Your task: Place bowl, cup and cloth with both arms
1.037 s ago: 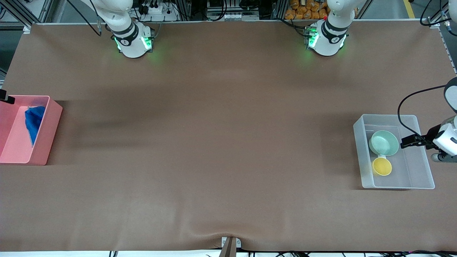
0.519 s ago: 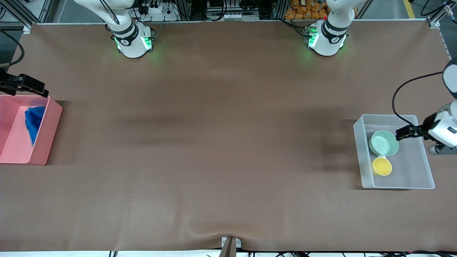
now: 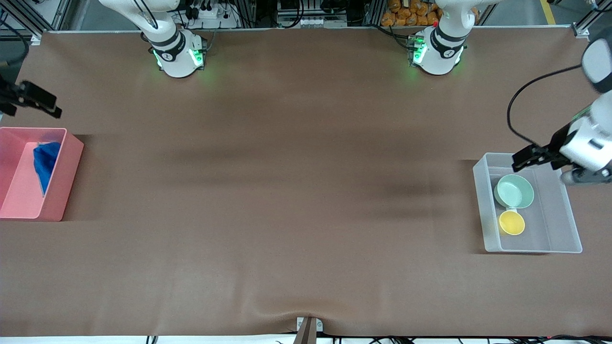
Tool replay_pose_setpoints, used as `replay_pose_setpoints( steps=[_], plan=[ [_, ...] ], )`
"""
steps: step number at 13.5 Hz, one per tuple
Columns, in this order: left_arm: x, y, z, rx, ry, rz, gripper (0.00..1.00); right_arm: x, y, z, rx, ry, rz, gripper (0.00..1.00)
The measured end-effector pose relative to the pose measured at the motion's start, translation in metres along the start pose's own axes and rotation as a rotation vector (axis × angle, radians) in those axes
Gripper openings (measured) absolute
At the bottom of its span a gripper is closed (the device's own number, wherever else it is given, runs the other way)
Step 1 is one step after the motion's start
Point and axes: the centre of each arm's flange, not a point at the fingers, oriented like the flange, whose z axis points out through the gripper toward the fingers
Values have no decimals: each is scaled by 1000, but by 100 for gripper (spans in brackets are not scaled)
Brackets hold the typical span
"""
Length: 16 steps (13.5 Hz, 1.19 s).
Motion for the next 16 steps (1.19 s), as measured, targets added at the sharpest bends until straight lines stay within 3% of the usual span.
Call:
replay_pose_setpoints(
  steps=[2,6,16],
  plan=[
    [-21,-3,-42,-8,21,18,100,-12,7,-7,3,-12,-28,100],
    [-48,-1,-94,-5,82,45,100,-12,21,2,68,-23,-28,100],
    [-47,12,-88,-7,51,74,100,-8,23,11,72,-15,32,100]
  ],
)
